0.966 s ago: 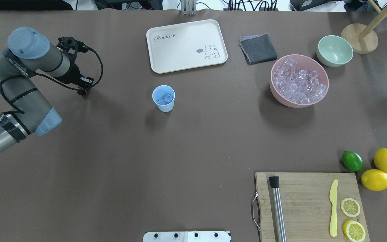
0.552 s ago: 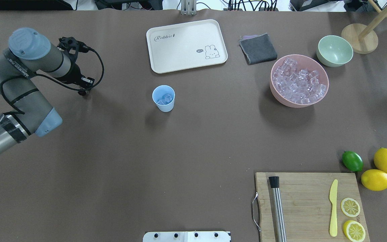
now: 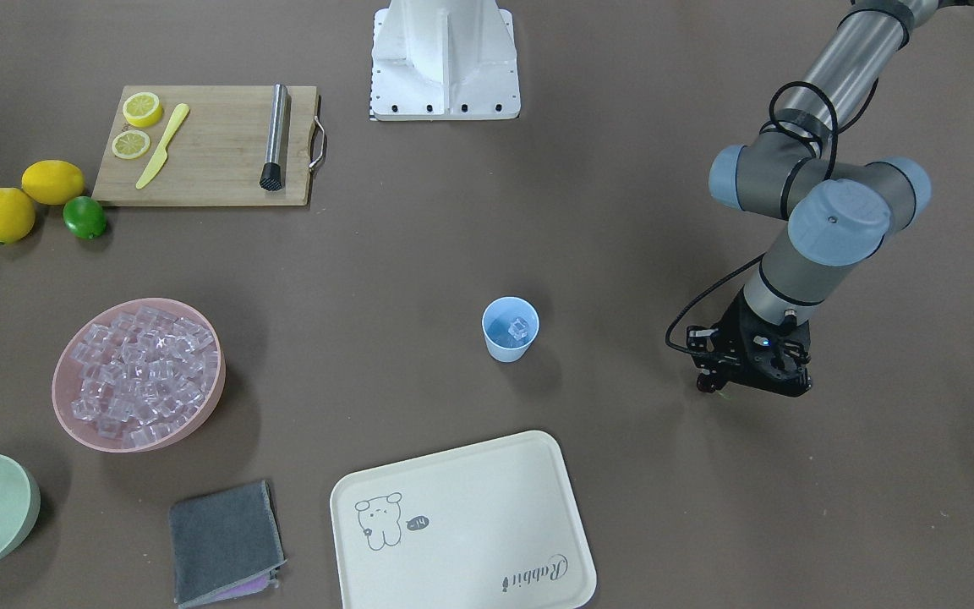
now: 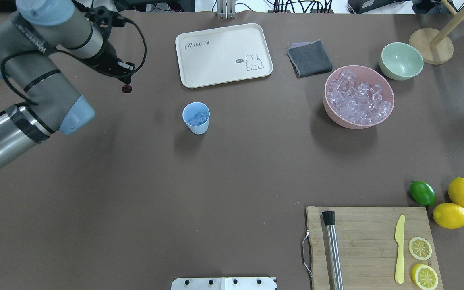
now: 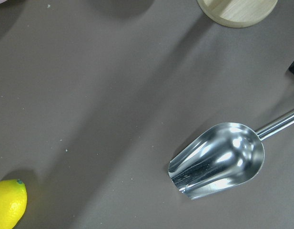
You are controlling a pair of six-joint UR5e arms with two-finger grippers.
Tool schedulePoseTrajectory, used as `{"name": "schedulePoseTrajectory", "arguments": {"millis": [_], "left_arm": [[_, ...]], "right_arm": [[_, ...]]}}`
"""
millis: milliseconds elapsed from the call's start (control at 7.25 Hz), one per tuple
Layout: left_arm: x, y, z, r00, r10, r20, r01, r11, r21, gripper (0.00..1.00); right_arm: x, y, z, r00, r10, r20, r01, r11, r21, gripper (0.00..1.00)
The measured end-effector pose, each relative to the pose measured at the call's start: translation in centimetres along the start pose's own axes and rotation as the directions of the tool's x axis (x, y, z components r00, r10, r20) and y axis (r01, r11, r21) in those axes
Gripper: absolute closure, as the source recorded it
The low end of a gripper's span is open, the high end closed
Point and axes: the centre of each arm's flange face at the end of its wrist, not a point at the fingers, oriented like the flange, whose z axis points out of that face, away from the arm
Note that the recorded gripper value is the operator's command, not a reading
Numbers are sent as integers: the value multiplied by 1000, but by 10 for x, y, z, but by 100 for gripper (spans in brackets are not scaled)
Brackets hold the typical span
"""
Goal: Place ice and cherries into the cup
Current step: 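Carry the cherries with the left gripper over the light-blue cup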
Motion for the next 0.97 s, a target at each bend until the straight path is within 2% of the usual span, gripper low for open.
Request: {"name": "schedulePoseTrajectory", "arguments": {"millis": [138,276,552,828,966], "left_arm": [[39,-5,-34,999,-22,-40,23,1000,9,100],[73,-3,-51,996,-36,-78,36,999,11,100],[130,12,-43,993,-43,-111,43,999,-6,100],[154,29,-21,995,-40,-90,39,999,-7,100],[156,34,-13,996,-38,-80,38,999,-12,96]], "right_arm": [[1,-2,0,1000,-2,-1,2,1000,1,1],[2,-3,0,1000,-2,1,2,1000,1,1],[0,-5,-6,1000,-7,2,7,1000,17,1],[0,-4,-15,1000,-6,-7,6,999,31,1],[1,-4,-16,1000,-4,-9,5,999,31,1]]}}
